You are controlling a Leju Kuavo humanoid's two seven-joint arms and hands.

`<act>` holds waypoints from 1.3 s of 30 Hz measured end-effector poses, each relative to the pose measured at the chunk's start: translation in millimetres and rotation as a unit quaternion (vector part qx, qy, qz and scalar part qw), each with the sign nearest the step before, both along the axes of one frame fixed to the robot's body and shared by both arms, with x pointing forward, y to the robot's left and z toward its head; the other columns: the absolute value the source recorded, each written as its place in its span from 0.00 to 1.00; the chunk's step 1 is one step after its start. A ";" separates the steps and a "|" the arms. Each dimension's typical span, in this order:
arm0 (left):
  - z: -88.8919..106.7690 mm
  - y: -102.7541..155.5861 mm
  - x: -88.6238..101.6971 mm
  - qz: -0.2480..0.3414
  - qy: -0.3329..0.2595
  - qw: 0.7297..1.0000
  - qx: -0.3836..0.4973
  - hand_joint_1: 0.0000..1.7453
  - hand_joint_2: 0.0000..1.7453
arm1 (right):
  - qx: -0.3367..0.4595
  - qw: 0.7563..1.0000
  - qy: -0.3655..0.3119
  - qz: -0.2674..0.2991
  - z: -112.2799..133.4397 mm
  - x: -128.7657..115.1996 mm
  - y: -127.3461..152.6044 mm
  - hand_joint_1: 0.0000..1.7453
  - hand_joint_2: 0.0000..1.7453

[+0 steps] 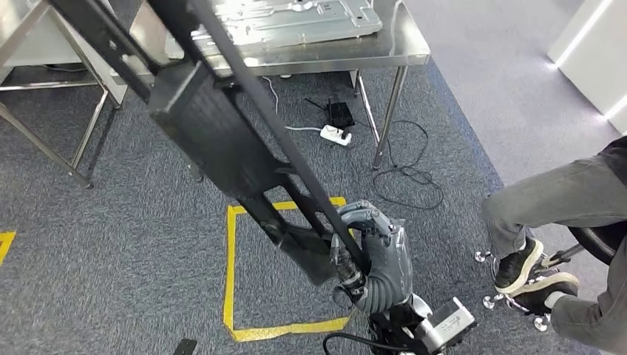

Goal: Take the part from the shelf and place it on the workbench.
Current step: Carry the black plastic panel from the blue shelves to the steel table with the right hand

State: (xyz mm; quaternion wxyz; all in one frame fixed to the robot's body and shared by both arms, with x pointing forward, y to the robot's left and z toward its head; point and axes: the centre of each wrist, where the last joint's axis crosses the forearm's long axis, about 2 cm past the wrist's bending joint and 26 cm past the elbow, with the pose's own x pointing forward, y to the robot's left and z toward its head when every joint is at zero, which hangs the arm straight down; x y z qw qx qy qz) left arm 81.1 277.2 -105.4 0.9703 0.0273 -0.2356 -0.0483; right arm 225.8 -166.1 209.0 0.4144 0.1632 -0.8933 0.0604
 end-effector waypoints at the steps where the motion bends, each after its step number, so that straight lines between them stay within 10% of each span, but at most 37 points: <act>1: 0.0 -0.2 -0.3 0.000 0.000 1.000 0.000 0.00 1.00 | 0.000 1.000 0.000 0.000 0.0 0.0 0.0 1.00 1.00; 39: 0.3 -7.7 0.3 -0.018 -0.005 1.000 -0.005 0.00 1.00 | -0.009 1.000 0.009 -0.020 -5.3 -0.7 -9.6 1.00 1.00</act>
